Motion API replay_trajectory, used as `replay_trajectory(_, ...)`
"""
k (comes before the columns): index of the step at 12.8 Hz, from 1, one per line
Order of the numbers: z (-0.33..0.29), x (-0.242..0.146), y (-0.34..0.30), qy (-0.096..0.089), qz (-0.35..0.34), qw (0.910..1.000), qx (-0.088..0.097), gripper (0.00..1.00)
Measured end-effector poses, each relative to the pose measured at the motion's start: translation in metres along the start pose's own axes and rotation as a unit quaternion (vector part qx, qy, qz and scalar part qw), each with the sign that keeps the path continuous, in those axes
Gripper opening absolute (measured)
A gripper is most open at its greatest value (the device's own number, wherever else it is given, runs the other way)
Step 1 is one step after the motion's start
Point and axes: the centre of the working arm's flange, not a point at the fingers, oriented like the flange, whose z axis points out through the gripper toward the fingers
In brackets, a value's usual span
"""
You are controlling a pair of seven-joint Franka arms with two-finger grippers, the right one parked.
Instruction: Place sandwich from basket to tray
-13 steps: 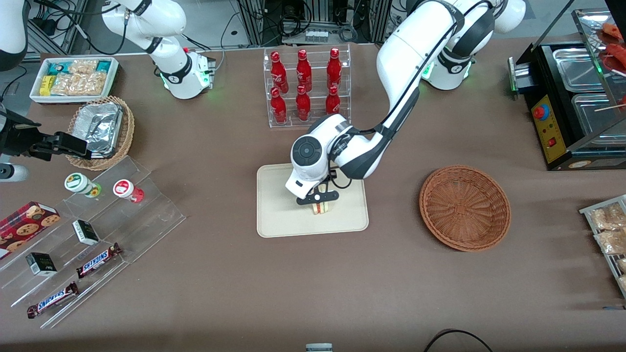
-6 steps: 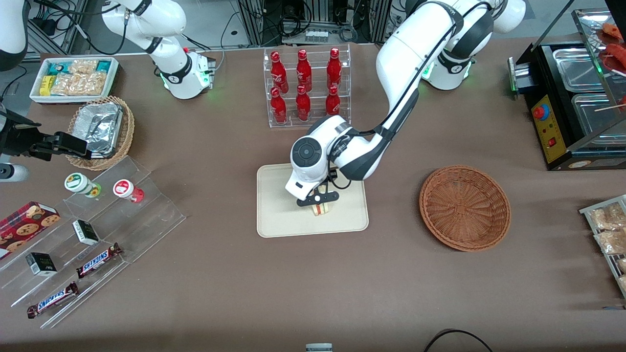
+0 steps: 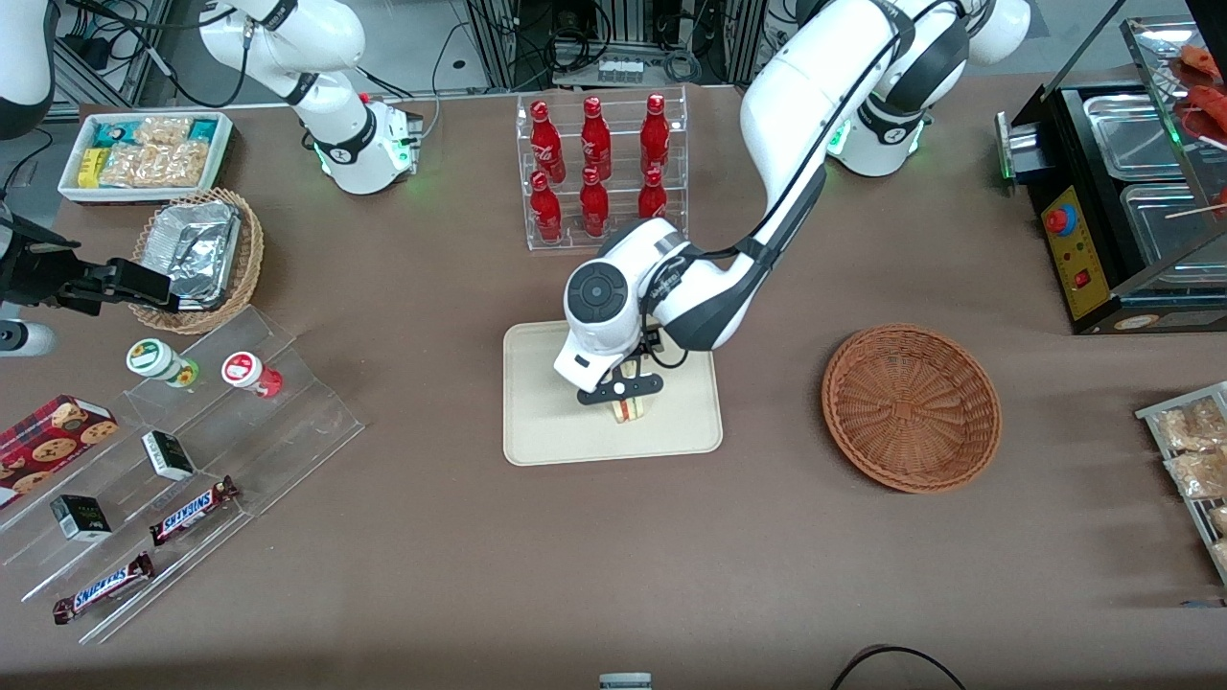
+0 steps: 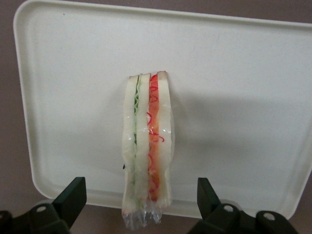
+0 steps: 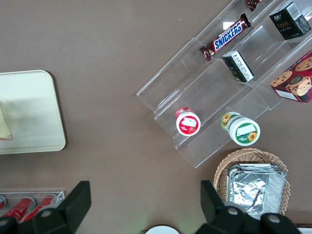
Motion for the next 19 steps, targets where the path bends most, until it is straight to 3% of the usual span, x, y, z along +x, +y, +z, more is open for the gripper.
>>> replay_trajectory(7,-0.130,-0.005,-0.040,-0.004,0.019,0.9998,-0.005,1.00)
replay_trajectory(13,-0.179,0.066,-0.151,-0.032,0.139,0.9898,0.010,1.00)
replay_trajectory(19,-0.204,0.119,-0.284,-0.042,0.188,0.9812,0.003,1.00)
